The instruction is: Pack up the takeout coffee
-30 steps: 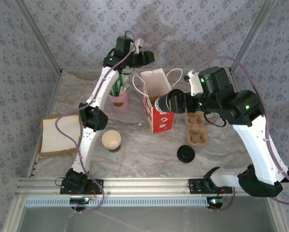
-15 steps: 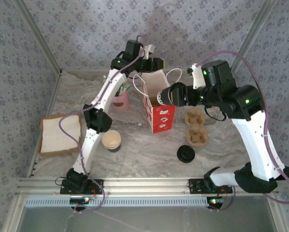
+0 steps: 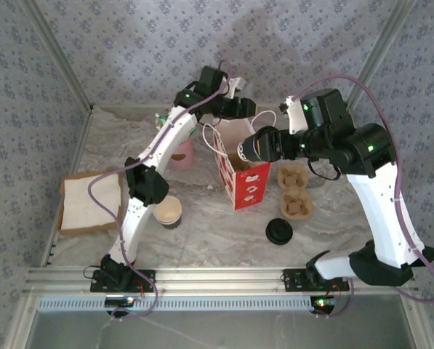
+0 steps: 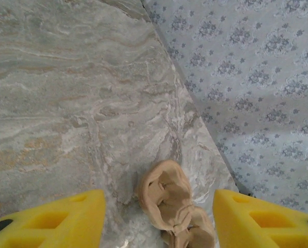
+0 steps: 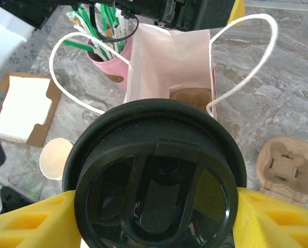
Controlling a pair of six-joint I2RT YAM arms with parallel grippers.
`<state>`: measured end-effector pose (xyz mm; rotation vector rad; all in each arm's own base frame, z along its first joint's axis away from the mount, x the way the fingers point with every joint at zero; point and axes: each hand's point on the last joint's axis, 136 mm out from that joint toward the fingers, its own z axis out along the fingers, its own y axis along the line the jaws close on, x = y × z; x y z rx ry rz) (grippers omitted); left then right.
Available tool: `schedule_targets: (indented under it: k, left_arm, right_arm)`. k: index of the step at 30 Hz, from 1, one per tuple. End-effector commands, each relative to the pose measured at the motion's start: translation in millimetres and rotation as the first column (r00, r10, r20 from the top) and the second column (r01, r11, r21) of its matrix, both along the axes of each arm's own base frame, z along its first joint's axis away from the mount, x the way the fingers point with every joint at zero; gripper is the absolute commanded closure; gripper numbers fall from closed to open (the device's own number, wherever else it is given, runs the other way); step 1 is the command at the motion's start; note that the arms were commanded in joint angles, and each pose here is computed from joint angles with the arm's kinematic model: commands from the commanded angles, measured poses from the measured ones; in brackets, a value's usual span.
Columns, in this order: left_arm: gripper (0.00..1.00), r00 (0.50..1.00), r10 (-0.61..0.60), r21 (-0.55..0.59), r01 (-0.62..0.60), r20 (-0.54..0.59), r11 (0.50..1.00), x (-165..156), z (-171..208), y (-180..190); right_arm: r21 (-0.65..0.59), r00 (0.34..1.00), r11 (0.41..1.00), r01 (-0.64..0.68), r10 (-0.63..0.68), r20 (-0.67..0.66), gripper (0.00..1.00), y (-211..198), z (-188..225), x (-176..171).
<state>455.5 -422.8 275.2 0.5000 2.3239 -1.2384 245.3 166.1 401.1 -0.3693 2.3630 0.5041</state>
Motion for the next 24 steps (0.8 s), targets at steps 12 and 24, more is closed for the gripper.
schedule_targets:
  k: [12,24]
  left_arm:
    - [0.42,0.997,-0.034,-0.092,0.041,0.073,0.995,-50,39,-6]
    - [0.39,0.995,-0.006,-0.143,0.02,0.097,0.99,-60,58,8]
  right_arm:
    - [-0.179,0.994,0.982,-0.054,0.036,-0.104,0.31,-5,-28,-18]
    - [-0.366,0.983,0.92,-0.137,0.081,-0.166,0.31,8,-49,-29]
